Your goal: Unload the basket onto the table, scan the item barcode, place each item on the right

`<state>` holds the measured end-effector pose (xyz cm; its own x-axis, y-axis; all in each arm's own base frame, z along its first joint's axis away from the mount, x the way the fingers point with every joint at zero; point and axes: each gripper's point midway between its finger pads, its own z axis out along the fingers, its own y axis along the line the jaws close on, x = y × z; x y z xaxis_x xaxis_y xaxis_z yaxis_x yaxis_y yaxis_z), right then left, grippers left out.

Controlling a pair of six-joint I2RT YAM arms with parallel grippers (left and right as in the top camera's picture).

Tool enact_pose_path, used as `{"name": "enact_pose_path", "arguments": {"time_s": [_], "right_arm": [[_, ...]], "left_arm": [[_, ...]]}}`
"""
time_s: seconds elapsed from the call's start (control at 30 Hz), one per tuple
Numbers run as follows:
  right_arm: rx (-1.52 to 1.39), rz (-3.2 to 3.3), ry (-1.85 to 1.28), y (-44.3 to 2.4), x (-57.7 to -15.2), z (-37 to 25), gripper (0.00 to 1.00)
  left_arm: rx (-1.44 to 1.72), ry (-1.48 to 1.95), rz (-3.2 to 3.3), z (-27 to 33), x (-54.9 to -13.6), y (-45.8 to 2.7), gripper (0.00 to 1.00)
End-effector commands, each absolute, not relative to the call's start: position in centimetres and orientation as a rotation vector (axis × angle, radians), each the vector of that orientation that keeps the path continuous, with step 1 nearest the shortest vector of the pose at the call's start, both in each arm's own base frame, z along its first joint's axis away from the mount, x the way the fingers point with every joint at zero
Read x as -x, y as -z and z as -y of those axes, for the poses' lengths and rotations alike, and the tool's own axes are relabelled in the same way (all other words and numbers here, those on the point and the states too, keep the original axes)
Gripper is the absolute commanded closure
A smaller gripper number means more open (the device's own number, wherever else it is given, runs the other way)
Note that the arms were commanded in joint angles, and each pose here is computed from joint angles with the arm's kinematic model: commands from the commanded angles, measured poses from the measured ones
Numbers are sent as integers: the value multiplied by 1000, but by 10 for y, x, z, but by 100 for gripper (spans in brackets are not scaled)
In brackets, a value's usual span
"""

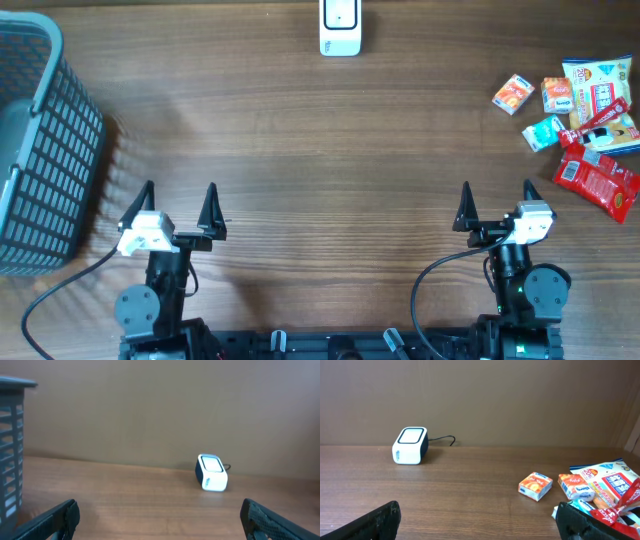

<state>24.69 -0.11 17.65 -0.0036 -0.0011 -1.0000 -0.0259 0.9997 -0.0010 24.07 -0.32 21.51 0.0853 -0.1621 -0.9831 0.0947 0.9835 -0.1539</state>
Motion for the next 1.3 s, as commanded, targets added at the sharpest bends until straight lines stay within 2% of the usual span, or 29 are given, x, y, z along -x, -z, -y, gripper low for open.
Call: {"name": "enact_pose_path", "arguments": {"time_s": [0.0, 0.27, 0.43, 1.27], "right_arm": [[6, -1566, -16, -176, -247, 3, 0], [6, -1566, -16, -176, -247, 3, 0], [6, -1566, -16, -176, -247, 3, 0], [6, -1566, -16, -176, -247, 3, 0]], "left_arm": [[84, 205, -1464, 1, -244, -201, 0], [109, 201, -1487, 1, -245, -195, 0], [142, 203, -1635, 1, -246, -159, 0], [177, 172, -1634, -6, -246, -158, 0]]}}
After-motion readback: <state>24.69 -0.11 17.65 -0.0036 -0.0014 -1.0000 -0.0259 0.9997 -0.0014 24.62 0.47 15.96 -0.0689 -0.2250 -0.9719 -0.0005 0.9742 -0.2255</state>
